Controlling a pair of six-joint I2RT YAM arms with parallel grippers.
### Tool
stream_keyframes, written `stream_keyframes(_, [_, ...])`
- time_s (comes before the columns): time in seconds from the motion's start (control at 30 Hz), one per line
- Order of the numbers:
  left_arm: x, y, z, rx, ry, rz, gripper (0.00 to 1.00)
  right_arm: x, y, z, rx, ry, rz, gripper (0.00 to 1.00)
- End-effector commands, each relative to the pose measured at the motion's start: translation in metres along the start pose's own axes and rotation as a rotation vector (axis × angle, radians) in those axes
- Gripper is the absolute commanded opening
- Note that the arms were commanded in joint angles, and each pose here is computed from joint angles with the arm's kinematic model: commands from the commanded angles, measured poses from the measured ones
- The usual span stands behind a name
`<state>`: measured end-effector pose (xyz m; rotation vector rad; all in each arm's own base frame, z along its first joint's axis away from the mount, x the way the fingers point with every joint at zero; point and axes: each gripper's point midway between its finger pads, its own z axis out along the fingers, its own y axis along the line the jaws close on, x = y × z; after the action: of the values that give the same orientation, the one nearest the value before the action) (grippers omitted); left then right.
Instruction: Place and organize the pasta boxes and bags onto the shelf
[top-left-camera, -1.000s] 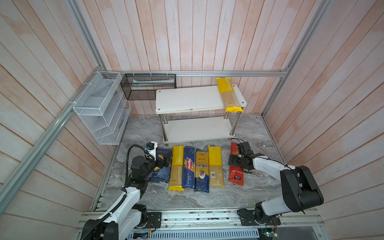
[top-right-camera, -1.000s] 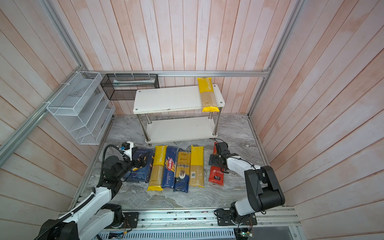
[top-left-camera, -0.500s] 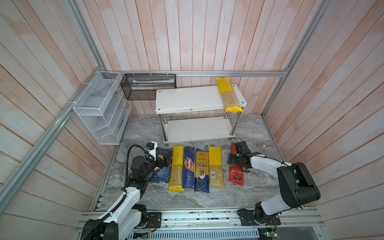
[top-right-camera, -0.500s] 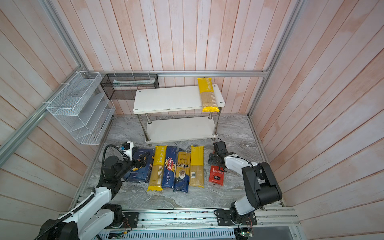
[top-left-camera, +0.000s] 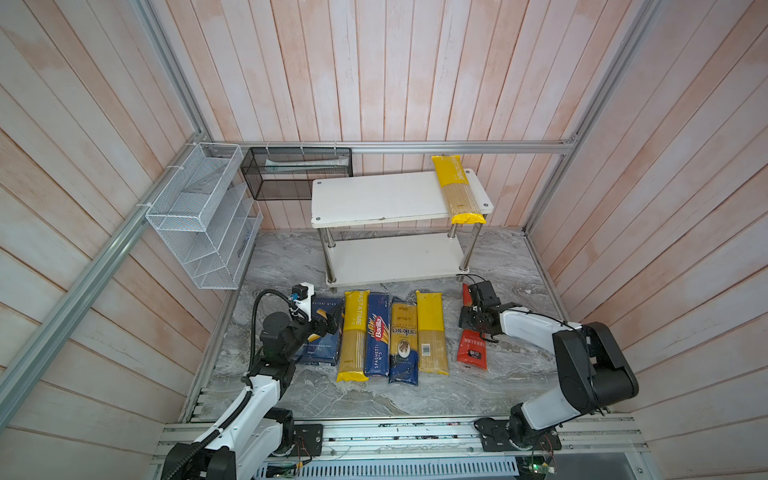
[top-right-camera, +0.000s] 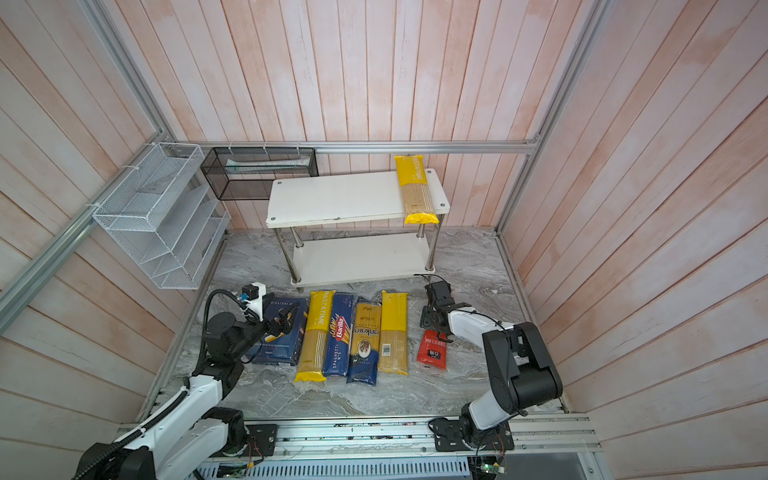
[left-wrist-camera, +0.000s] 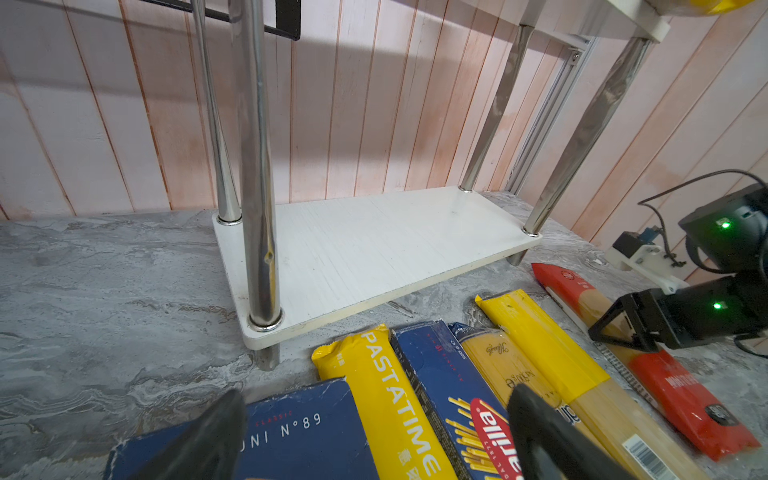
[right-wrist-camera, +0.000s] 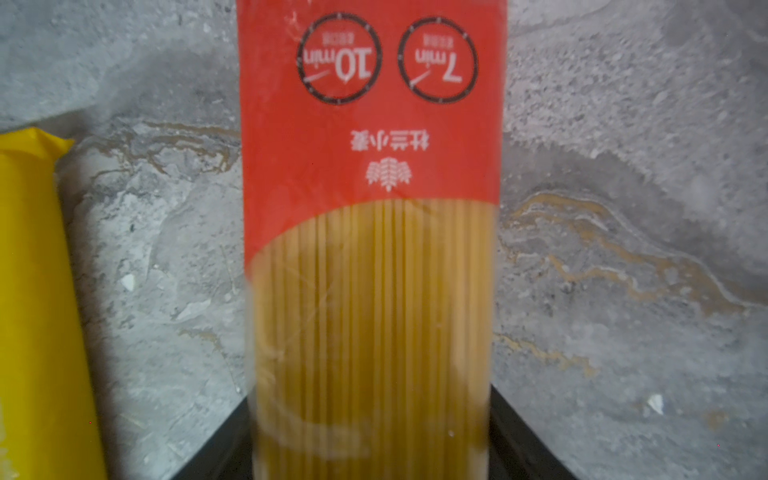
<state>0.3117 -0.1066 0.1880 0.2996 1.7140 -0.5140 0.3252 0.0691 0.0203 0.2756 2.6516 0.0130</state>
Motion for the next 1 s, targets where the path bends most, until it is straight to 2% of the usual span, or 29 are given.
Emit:
stream_keyframes(0.0, [0.001,0.0,-0.001,-0.005,-0.01,0.0,1.0,0.029,-0.005,0.005,0.011,0.095,-0.006,0.63])
stream_keyframes(0.1, [0.0,0.0,0.0,-0.003,-0.01,0.0,1.0,0.028,-0.005,0.001,0.002,0.077,-0.001,0.53])
stream_keyframes(0.17, [0.0,0.001,0.0,-0.004,-0.01,0.0,1.0,0.028,-0.006,-0.002,-0.001,0.071,0.001,0.37])
stream_keyframes(0.53, [0.002,0.001,0.001,-0.002,0.0,-0.003,1.0,0.027,-0.012,-0.013,0.01,0.046,0.008,0.24])
stream_keyframes(0.6, [0.002,0.001,0.001,-0.002,-0.001,-0.002,1.0,0.025,-0.012,-0.015,0.003,0.035,0.015,0.16])
stream_keyframes(0.67, [0.002,0.001,0.001,-0.003,-0.002,-0.002,1.0,0.022,-0.01,-0.017,-0.012,0.033,0.023,0.15])
stream_keyframes(0.73, [0.001,0.001,0.0,-0.003,-0.004,-0.001,1.0,0.019,-0.007,-0.019,-0.026,0.032,0.03,0.1])
stream_keyframes(0.97, [0.001,0.001,0.001,-0.003,-0.003,-0.002,1.0,0.011,-0.009,-0.036,-0.057,-0.03,0.045,0.04])
